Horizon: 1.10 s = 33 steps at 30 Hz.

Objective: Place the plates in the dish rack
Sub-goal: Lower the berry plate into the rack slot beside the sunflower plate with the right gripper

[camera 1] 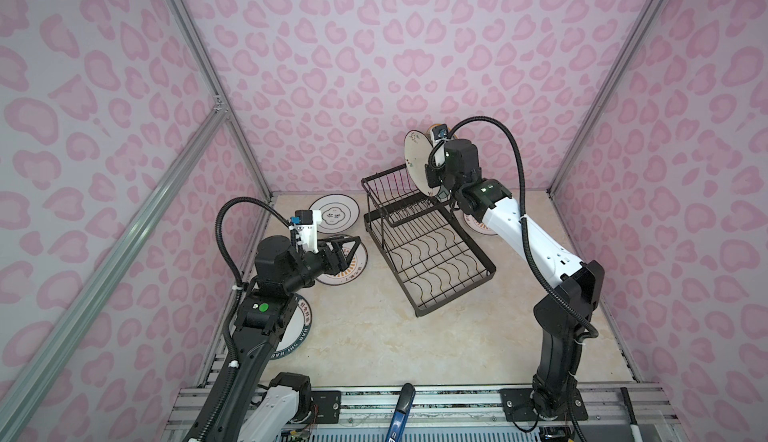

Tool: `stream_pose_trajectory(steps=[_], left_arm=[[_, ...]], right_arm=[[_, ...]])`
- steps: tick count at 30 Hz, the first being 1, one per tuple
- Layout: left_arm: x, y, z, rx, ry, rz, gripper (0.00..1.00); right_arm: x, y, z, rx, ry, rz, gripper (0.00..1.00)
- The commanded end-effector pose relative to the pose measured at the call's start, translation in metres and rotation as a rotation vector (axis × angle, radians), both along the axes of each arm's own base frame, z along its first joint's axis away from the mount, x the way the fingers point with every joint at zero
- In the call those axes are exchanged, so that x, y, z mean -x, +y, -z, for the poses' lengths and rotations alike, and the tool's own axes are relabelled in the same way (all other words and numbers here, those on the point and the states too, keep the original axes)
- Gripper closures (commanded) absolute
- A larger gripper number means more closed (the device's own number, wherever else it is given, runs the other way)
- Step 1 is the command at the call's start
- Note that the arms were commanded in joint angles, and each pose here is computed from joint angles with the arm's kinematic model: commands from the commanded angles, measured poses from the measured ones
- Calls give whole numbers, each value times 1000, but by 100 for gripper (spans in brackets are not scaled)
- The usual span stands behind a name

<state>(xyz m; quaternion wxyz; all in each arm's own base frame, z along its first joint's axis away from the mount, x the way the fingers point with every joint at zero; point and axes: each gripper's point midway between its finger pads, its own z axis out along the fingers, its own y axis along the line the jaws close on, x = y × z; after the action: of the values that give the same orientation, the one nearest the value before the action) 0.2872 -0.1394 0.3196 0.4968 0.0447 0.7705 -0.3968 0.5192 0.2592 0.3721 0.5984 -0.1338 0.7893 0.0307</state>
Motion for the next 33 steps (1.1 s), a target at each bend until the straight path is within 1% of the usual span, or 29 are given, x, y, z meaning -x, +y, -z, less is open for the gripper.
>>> stream_pose_trajectory(steps=[1, 22, 24, 26, 29, 33], left_arm=[[1, 1, -8, -8, -34, -1, 33], [2, 2, -6, -19, -33, -5, 33], [1, 2, -6, -18, -33, -8, 33], [1, 2, -6, -18, -34, -8, 33], [0, 3, -6, -18, -31, -13, 33], [-2, 3, -7, -15, -31, -13, 33]], right_arm=[[-6, 5, -26, -68, -91, -2, 100], [-8, 8, -7, -41, -54, 16, 100], [-9, 5, -8, -37, -57, 27, 97], [-9, 5, -9, -32, -59, 29, 91], [-9, 4, -10, -25, -62, 34, 78], [-10, 2, -12, -21, -66, 38, 66]])
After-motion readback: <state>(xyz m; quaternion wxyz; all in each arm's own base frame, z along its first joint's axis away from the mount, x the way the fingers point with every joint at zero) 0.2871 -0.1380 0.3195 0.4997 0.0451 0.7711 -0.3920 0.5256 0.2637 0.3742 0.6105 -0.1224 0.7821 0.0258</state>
